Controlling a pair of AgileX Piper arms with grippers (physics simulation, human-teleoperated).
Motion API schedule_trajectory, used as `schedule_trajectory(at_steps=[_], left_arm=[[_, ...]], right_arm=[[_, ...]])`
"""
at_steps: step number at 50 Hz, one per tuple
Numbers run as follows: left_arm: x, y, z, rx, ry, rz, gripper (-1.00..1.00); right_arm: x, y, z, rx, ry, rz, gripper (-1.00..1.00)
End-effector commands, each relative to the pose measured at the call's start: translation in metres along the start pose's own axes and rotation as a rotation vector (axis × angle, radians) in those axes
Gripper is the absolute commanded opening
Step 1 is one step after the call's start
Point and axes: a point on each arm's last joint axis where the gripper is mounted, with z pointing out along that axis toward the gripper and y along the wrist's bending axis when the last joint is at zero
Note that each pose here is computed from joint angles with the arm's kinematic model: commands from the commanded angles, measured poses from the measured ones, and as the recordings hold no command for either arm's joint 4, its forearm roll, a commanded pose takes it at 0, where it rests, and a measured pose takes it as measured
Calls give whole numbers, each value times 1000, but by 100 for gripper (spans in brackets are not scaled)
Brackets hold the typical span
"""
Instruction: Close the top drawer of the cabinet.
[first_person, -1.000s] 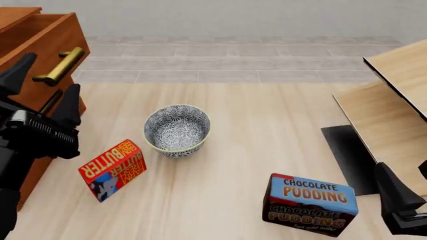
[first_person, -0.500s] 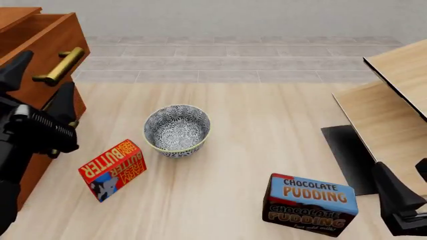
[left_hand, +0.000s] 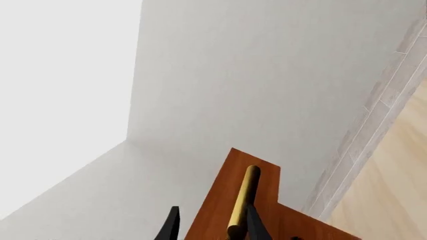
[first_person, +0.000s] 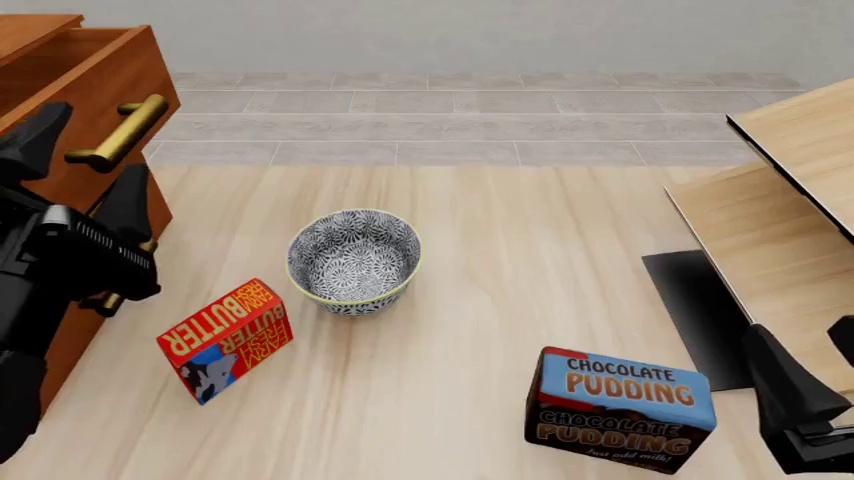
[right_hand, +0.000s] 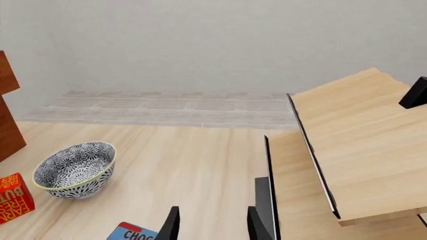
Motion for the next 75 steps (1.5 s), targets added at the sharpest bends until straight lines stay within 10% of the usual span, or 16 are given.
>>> schedule_trajectory(at_steps=[1,75], left_arm=[[3,-2,2,9,13,9,100],[18,-7,14,23,76,38,100]], right_arm=[[0,0,0,-2,-1,-1,100],[-3,-1,0,11,-15,-4,100]])
